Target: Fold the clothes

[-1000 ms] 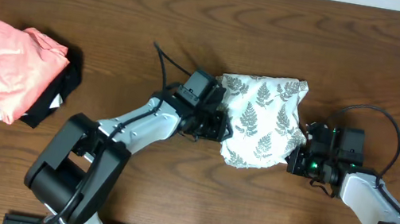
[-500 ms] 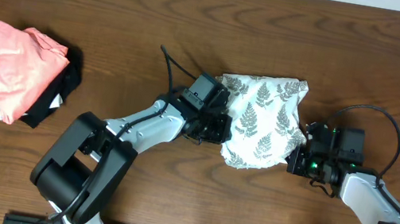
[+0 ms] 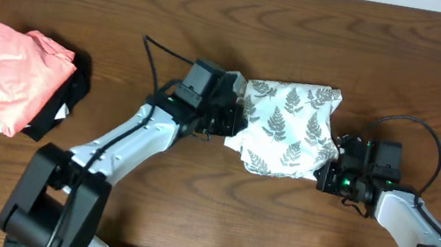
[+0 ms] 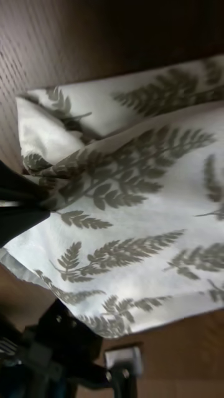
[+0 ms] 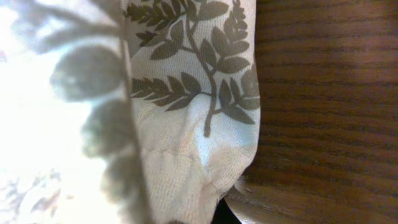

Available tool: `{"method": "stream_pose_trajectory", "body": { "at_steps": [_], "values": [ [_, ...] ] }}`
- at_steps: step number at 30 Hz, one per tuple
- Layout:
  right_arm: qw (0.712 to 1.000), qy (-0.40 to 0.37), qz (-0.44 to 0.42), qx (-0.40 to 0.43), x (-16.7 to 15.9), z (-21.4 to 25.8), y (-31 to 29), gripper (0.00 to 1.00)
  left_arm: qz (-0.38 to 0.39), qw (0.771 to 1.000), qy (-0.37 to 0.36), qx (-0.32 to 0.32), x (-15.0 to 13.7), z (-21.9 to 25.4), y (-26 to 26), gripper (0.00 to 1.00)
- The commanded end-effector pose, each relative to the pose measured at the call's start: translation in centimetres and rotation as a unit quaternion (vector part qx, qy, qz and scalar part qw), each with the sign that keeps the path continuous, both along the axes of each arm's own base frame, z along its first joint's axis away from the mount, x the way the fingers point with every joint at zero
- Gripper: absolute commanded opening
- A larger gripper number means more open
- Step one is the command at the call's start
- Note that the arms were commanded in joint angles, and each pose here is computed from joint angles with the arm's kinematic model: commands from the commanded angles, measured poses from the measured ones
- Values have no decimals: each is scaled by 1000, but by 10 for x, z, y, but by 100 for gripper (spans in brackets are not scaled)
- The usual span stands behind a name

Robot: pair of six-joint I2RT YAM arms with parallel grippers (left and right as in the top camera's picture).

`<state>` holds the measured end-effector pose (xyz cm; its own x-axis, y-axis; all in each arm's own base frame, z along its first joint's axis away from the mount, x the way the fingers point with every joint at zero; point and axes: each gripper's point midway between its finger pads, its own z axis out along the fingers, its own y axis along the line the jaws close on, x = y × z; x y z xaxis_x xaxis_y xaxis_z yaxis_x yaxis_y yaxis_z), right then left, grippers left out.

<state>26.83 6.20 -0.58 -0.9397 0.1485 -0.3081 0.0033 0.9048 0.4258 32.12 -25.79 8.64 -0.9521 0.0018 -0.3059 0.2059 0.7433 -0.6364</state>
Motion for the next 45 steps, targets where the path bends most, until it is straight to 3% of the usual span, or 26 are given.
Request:
{"method": "stream_pose_trajectory", "body": {
  "at_steps": [1, 7, 12, 15, 16, 28, 36, 37, 40, 42, 45],
  "values": [
    [998, 23, -28, -46, -6, -14, -19, 1, 4, 1000, 7, 7, -3, -6, 4, 6],
    [998, 23, -28, -46, -6, -14, -19, 1, 8, 1000, 7, 13, -2, -8, 5, 6],
    [998, 23, -28, -46, -6, -14, -19, 1, -6, 998, 47, 34, -24, -18, 8, 7],
    [998, 23, -28, -46, -6, -14, -19, 1, -5, 996, 74, 51, -34, -25, 14, 39],
    [998, 23, -28, -46, -6, -14, -19, 1, -5, 996, 77, 53, -35, -26, 15, 41],
    [998, 22, -28, -46, -6, -14, -19, 1, -48, 995, 73, 55, -51, -38, -14, 47],
    [998, 23, -28, -45, -6, -14, -19, 1, -54, 990, 111, 71, -62, -69, -22, 47],
    [998, 23, -28, -45, -6, -14, -19, 1, -56, 990, 114, 66, -63, -71, -24, 47],
    [998, 23, -28, -45, -6, -14, -19, 1, -68, 992, 103, 36, -59, -65, -35, 27],
    [998, 23, -28, -45, -6, -14, -19, 1, -72, 993, 91, 19, -54, -59, -41, 7],
    [998, 23, -28, -45, -6, -14, -19, 1, -75, 994, 85, 3, -52, -52, -45, 6]
  ]
}}
